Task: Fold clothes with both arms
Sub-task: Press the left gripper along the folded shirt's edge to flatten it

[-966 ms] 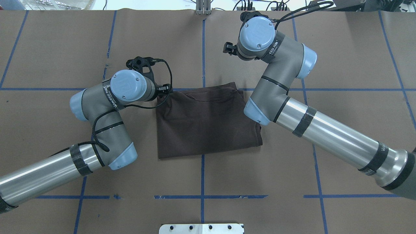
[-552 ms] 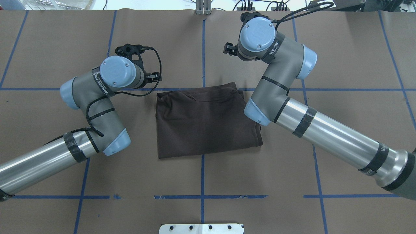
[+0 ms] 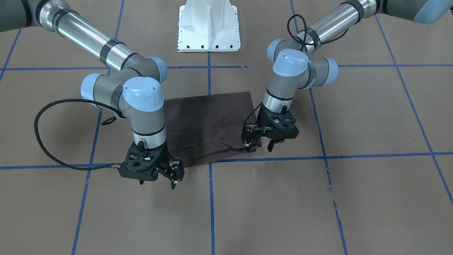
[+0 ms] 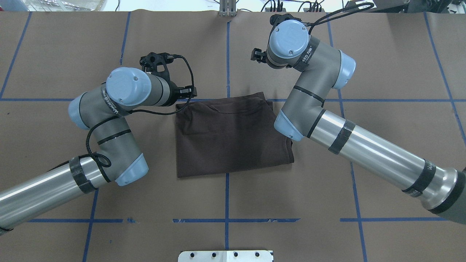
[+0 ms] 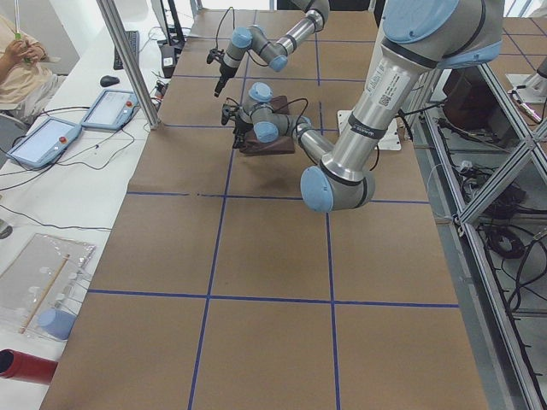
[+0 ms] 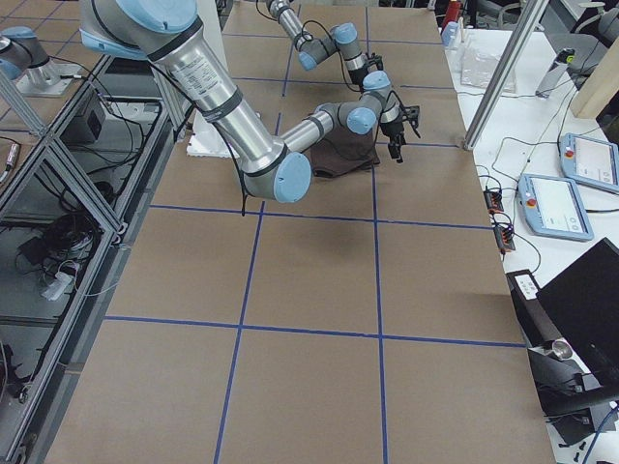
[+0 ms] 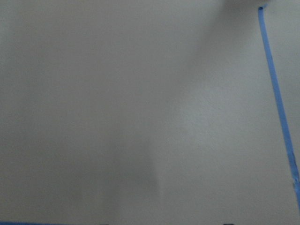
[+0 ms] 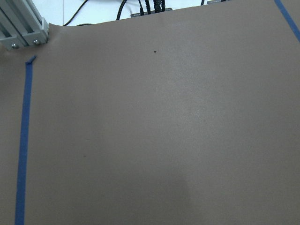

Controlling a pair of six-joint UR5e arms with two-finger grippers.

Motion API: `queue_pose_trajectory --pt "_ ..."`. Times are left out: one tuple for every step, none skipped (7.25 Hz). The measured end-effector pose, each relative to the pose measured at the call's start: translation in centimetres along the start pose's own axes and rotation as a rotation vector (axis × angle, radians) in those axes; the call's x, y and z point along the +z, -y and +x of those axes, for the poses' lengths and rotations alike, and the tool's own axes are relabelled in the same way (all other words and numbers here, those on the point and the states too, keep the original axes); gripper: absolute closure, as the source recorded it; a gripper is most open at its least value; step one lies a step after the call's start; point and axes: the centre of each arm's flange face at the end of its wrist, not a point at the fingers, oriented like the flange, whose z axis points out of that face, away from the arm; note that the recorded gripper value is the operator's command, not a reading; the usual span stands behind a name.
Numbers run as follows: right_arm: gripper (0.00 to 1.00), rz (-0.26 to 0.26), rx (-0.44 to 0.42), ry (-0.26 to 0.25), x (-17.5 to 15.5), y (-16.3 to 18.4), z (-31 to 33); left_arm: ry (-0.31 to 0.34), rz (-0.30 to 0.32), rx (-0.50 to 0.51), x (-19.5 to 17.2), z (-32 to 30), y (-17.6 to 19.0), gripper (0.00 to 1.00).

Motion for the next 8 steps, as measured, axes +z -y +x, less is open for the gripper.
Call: queue_pose_trajectory --pt "0.0 0.0 -0.001 0.0 0.0 0.0 0.0 -0.01 -0.019 -0.013 0.1 0.7 -1.6 0.33" --pt "0.0 0.0 -0.001 0.0 0.0 0.0 0.0 -0.008 -0.031 -0.019 0.4 0.6 -2.5 0.33" --pt "0.0 0.0 0.0 0.0 0.0 0.0 0.1 0.001 -0.036 -0.019 0.7 0.2 -2.9 0.33" --pt "0.0 0.0 0.0 -0.001 0.0 0.0 0.1 0.009 -0.038 -0.017 0.9 -0.3 -3.1 0.33" --pt "0.0 0.0 0.0 0.0 0.0 0.0 0.1 0.017 -0.039 -0.015 1.0 -0.8 -3.2 0.33" --pt "0.0 0.0 0.0 0.0 0.0 -0.1 0.2 0.024 -0.04 -0.015 1.2 -1.2 -3.3 0.33" --pt "0.0 0.0 0.0 0.0 0.0 -0.1 0.2 0.028 -0.04 -0.015 1.3 -1.5 -3.4 0.52" --pt "0.0 0.0 0.0 -0.001 0.0 -0.1 0.3 0.03 -0.04 -0.015 1.3 -1.6 -3.4 0.9"
